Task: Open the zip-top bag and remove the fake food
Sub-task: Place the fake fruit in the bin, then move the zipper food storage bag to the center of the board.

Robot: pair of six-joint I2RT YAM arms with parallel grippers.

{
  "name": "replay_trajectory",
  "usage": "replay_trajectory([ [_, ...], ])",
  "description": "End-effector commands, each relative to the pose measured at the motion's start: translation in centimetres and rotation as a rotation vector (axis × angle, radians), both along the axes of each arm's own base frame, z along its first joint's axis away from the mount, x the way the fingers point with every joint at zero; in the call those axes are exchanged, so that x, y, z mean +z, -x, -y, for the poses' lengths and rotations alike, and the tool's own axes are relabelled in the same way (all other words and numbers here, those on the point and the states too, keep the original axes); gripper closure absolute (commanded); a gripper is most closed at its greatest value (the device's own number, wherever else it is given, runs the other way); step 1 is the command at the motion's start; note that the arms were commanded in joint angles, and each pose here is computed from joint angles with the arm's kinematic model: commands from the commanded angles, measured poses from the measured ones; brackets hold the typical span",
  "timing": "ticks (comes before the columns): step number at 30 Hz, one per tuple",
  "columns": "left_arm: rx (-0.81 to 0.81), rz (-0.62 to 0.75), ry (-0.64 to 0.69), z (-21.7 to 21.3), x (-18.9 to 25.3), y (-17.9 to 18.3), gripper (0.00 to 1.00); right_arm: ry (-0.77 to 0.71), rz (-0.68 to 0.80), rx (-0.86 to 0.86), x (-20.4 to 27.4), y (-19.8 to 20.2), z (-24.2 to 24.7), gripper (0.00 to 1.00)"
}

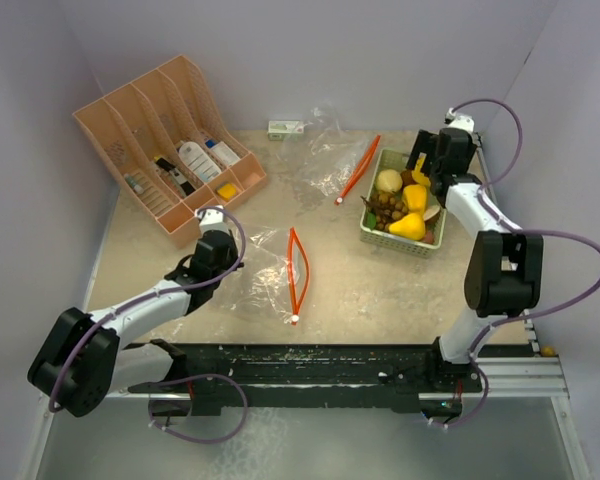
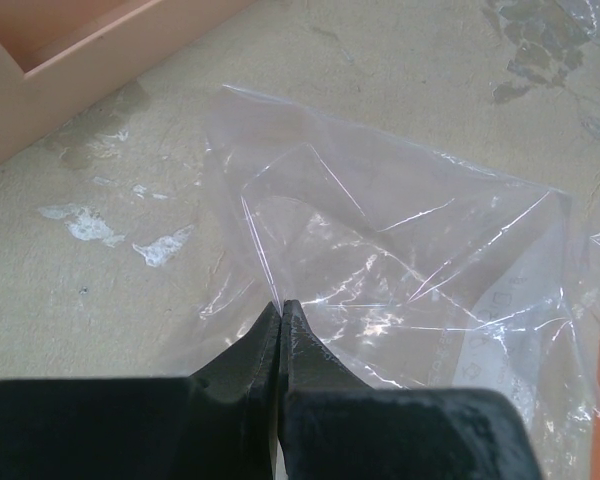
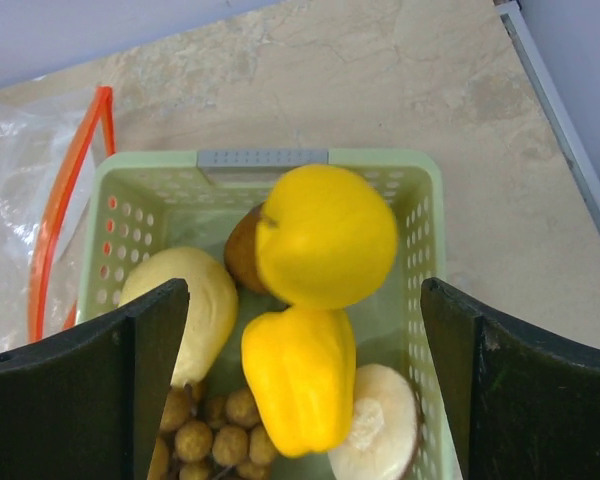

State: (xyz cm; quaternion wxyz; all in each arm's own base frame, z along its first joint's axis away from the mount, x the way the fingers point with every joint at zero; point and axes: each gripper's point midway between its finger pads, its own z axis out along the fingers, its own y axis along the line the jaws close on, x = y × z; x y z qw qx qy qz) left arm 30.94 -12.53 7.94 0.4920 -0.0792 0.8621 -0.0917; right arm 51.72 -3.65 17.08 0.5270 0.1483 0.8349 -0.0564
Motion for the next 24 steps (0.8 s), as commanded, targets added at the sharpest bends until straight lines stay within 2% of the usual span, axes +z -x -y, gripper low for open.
replay_trajectory([
  [1, 0.004, 0.033, 0.043, 0.5, 0.8, -0.8, 1.00, 0.019, 0.177, 0.084, 6.9, 1.0, -1.2, 0.00],
  [5, 0.005, 0.030, 0.048, 0.5, 0.7, -0.9, 1.00, -0.004, 0.217, 0.213, 8.1, 3.2, -5.9, 0.03],
  [9, 0.005, 0.024, 0.052, 0.5, 0.4, -1.0, 1.00, -0.029, 0.220, 0.385, 7.8, 6.3, -13.4, 0.05],
  [13, 0.006, 0.020, 0.058, 0.6, 0.3, -1.0, 1.00, -0.123, 0.187, 0.591, 4.7, 10.5, -21.4, 0.07],
  [16, 0.003, 0.019, 0.062, 0.6, 0.3, -1.0, 1.00, -0.199, 0.198, 0.718, 3.0, 13.8, -26.2, 0.07],
  [19, 0.004, 0.017, 0.064, 0.6, 0.2, -1.0, 1.00, -0.287, 0.146, 0.866, 0.7, 16.9, -30.8, 0.07],
  [24, -0.007, 0.019, 0.073, 0.9, 0.3, -1.1, 1.00, -0.314, 0.042, 0.994, -2.9, 19.2, -36.0, 0.07],
])
